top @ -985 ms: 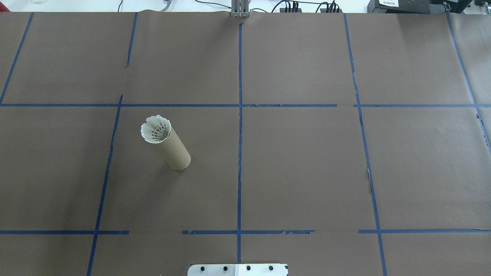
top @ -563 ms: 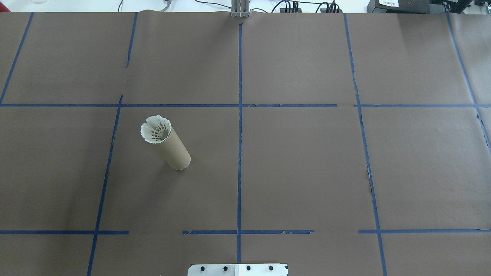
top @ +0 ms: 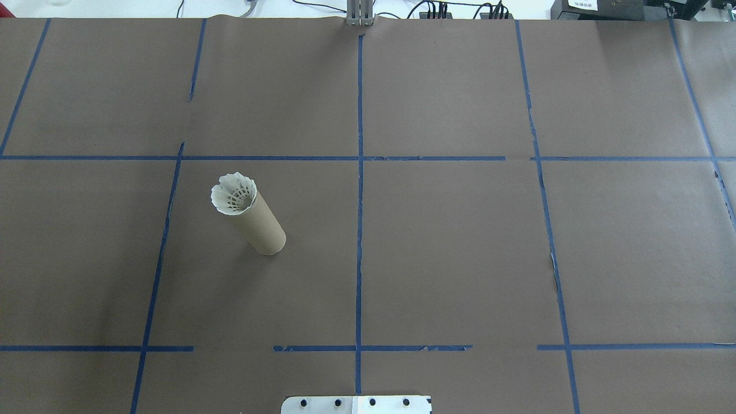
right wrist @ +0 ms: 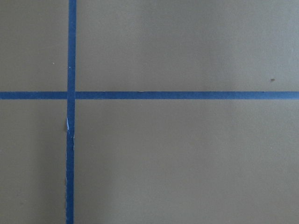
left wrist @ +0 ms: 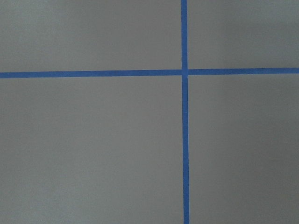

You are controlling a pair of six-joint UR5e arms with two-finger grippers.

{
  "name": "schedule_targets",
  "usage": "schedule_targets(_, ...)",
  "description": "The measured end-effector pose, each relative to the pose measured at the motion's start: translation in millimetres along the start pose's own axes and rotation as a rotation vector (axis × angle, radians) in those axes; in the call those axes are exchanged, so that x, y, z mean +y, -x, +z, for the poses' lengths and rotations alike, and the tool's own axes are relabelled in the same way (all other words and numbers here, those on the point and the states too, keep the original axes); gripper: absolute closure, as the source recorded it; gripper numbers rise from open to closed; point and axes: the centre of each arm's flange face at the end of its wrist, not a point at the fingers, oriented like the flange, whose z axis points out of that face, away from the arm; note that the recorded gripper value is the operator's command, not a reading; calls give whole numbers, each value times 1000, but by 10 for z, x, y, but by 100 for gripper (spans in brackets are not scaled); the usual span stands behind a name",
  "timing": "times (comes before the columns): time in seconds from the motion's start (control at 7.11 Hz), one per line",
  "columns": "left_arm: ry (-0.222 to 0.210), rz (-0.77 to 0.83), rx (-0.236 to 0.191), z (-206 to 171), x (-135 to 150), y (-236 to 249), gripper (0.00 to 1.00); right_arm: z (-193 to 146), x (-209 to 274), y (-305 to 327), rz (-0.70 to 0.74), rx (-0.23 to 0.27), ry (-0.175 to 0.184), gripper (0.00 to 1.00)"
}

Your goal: Collect badminton balls into bucket

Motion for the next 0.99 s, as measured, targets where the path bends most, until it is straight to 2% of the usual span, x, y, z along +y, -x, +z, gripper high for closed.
schedule_targets(0.99,-6,4,3,-31,-4,-27,0,0,0,0,0,0,0,0)
